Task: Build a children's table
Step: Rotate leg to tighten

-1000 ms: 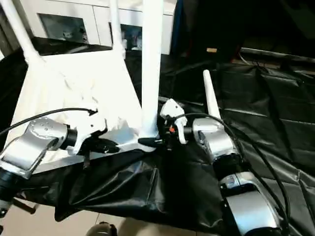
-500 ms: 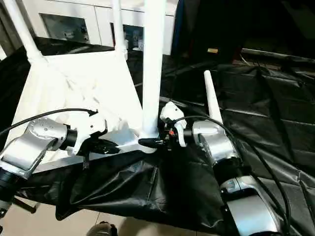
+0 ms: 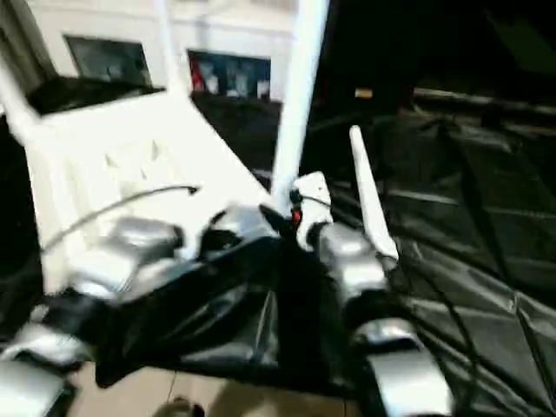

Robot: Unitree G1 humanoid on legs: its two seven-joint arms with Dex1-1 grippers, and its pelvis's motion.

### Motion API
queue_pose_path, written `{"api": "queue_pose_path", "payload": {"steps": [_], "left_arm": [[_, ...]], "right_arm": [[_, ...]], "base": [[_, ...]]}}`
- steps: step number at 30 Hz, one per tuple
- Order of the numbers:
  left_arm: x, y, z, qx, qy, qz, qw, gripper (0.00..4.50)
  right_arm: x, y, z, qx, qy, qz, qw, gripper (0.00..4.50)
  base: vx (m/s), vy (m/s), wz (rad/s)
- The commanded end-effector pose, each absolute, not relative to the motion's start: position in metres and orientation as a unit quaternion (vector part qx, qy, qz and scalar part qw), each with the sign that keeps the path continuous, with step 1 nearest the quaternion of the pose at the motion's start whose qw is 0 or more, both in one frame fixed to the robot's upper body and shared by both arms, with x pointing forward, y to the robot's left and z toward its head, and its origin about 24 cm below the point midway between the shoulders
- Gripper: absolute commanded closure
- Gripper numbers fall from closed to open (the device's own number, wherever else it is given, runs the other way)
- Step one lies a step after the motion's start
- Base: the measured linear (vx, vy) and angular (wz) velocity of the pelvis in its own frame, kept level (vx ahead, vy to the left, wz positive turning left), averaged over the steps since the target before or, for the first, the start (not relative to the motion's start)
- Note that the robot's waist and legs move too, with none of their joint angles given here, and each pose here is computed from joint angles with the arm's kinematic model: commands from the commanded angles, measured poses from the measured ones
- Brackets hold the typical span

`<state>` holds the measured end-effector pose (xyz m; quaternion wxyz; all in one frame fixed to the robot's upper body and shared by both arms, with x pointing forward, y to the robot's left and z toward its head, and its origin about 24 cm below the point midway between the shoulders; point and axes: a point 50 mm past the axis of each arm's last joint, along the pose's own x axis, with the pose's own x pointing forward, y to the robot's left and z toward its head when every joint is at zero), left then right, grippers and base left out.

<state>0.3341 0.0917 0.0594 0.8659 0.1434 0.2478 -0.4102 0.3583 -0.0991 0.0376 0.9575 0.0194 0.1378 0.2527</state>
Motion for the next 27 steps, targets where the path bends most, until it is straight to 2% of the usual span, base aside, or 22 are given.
{"api": "queue_pose_path", "payload": {"steps": [1,4,5,6,8,11,14,19,21,27], "left_arm": [[0.341,0.066,0.076,0.148,0.202,-0.409,0.878,4.5],[0.337,0.059,0.077,0.144,0.195,-0.424,0.873,4.5],[0.337,0.059,0.077,0.145,0.193,-0.428,0.871,4.5],[0.337,0.06,0.077,0.145,0.193,-0.426,0.872,4.5],[0.338,0.063,0.078,0.146,0.19,-0.424,0.873,4.5],[0.336,0.07,0.079,0.154,0.181,-0.448,0.862,4.5],[0.329,0.082,0.08,0.168,0.181,-0.492,0.834,4.5],[0.322,0.094,0.083,0.18,0.177,-0.537,0.805,4.5],[0.313,0.104,0.084,0.187,0.181,-0.577,0.774,4.5],[0.303,0.12,0.083,0.201,0.191,-0.615,0.738,4.5]], "right_arm": [[0.338,-0.053,0.016,0.041,0.182,0.329,0.926,1.73],[0.34,-0.052,0.021,0.05,0.171,0.336,0.925,1.73],[0.341,-0.052,0.023,0.053,0.168,0.339,0.924,1.38],[0.341,-0.054,0.024,0.047,0.164,0.342,0.924,1.38],[0.343,-0.056,0.026,0.032,0.157,0.347,0.924,1.0],[0.347,-0.064,0.035,0.015,0.131,0.367,0.921,0.81],[0.347,-0.078,0.046,-0.013,0.112,0.43,0.896,0.81],[0.343,-0.094,0.052,-0.055,0.107,0.488,0.864,0.81],[0.336,-0.106,0.055,-0.087,0.109,0.536,0.833,0.81],[0.328,-0.12,0.062,-0.102,0.114,0.596,0.789,0.81]], "base": [[0.0,0.0,0.0],[0.0,0.0,0.0],[0.0,0.0,0.0],[0.0,0.0,0.0],[0.0,0.0,0.0],[0.0,0.0,0.0],[0.0,0.0,0.0],[0.0,0.0,0.0],[0.0,0.0,0.0],[0.0,0.0,0.0]]}}
